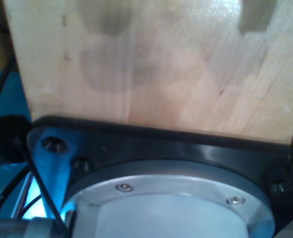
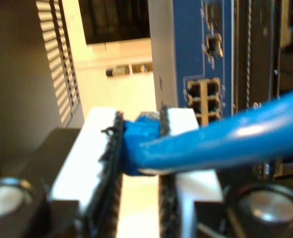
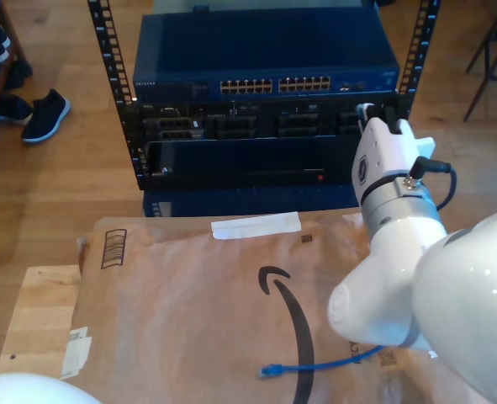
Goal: Grab the cable and plug it in
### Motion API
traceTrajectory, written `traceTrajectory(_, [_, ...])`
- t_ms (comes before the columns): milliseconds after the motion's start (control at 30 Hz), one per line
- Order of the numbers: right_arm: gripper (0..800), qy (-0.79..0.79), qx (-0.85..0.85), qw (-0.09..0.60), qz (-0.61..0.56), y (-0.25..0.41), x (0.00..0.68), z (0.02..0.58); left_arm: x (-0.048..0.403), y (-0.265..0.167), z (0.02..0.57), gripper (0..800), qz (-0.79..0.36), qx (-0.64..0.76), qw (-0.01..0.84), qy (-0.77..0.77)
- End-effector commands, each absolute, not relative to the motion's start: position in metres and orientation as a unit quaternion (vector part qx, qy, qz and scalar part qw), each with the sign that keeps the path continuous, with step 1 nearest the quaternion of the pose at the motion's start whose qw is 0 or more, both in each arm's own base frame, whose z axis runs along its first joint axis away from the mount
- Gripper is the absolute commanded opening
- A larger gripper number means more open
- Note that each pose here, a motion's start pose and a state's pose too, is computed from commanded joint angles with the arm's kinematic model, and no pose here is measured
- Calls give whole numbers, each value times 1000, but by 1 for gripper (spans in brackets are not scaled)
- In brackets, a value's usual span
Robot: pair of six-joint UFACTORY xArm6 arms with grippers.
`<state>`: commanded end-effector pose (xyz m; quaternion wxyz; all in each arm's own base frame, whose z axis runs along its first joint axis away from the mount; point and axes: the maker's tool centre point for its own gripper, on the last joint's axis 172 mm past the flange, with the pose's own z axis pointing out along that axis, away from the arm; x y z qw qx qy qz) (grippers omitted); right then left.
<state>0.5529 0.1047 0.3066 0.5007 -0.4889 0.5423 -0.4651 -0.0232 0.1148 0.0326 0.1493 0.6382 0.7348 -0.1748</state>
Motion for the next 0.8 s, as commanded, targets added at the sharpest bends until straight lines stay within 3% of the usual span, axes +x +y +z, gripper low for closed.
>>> traceTrajectory(333, [0, 532, -480, 504, -482, 97, 567, 278, -23, 115, 33, 800, -174, 638, 149, 735])
traceTrajectory(800, [0, 523, -448, 524, -501, 125, 582, 285, -23, 115, 33, 800, -174, 638, 149, 735])
